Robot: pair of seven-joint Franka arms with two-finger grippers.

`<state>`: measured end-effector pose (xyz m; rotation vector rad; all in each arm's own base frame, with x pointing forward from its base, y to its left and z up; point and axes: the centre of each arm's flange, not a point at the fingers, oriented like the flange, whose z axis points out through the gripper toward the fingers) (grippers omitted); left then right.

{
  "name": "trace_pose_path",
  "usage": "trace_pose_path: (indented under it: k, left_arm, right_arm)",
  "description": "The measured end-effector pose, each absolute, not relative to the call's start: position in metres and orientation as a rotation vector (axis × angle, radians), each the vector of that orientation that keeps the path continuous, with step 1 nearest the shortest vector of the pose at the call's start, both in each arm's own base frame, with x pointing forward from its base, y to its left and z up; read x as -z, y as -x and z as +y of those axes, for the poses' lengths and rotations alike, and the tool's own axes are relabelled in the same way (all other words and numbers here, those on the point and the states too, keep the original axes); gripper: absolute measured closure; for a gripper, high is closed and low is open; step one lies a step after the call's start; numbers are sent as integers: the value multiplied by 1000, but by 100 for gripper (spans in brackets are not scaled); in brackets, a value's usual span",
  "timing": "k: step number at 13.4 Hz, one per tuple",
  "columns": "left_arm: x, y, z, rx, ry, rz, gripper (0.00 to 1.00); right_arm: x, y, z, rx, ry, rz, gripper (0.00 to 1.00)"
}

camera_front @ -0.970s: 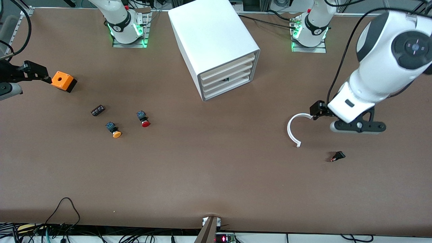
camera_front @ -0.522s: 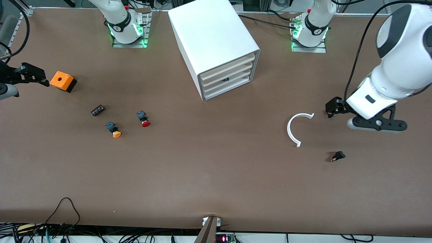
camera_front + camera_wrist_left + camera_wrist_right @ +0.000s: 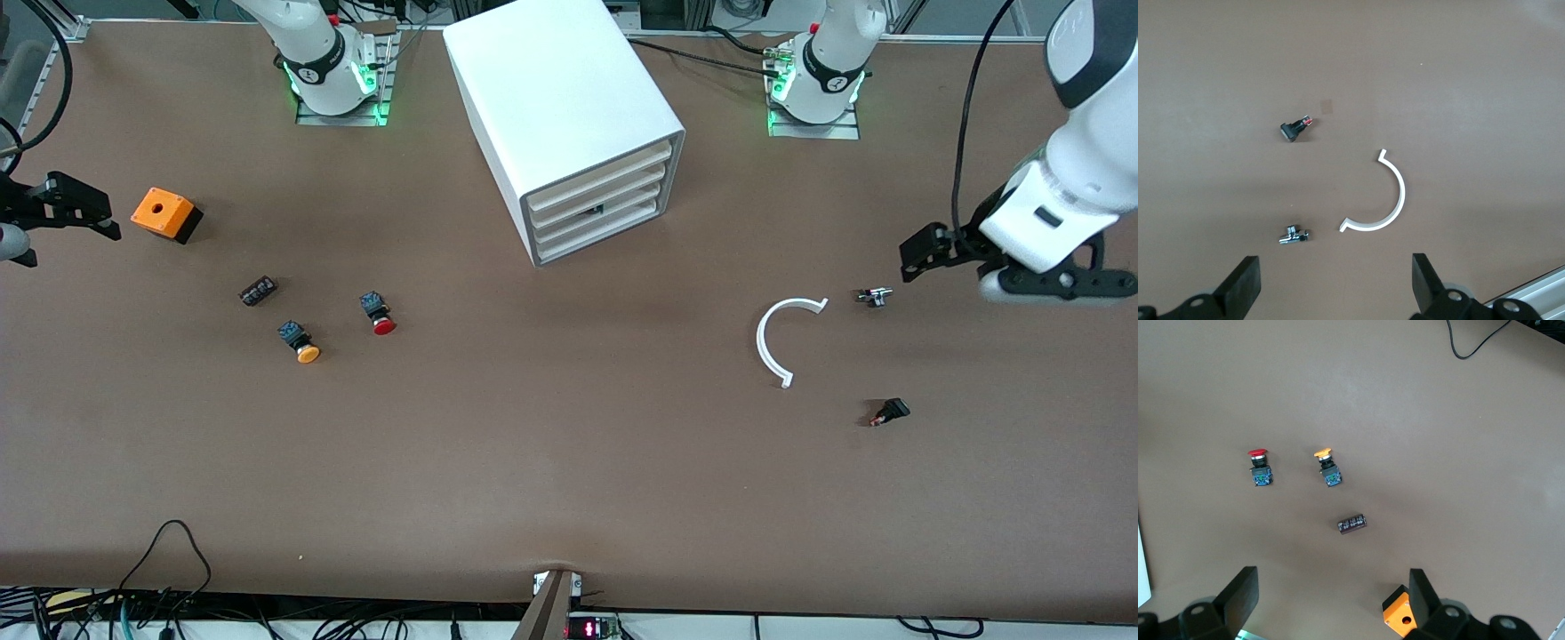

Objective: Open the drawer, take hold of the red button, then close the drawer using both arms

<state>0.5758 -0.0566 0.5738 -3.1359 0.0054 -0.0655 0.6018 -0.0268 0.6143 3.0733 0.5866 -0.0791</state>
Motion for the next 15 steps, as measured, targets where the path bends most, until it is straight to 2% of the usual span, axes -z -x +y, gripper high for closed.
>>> trace_pose_path:
  k: [4, 9, 15]
  left_arm:
    - [-576, -557, -63, 10, 3129, 36, 0]
    - [-574, -556, -63, -4, 3128, 41, 0]
    - [-574, -556, -64, -5, 3127, 45, 0]
  right_arm:
    - [-596, -604, -29, 55, -3073, 582, 0]
    - [-598, -576, -40, -10, -3082, 561, 0]
    - [-592, -568, -40, 77, -3097, 562, 0]
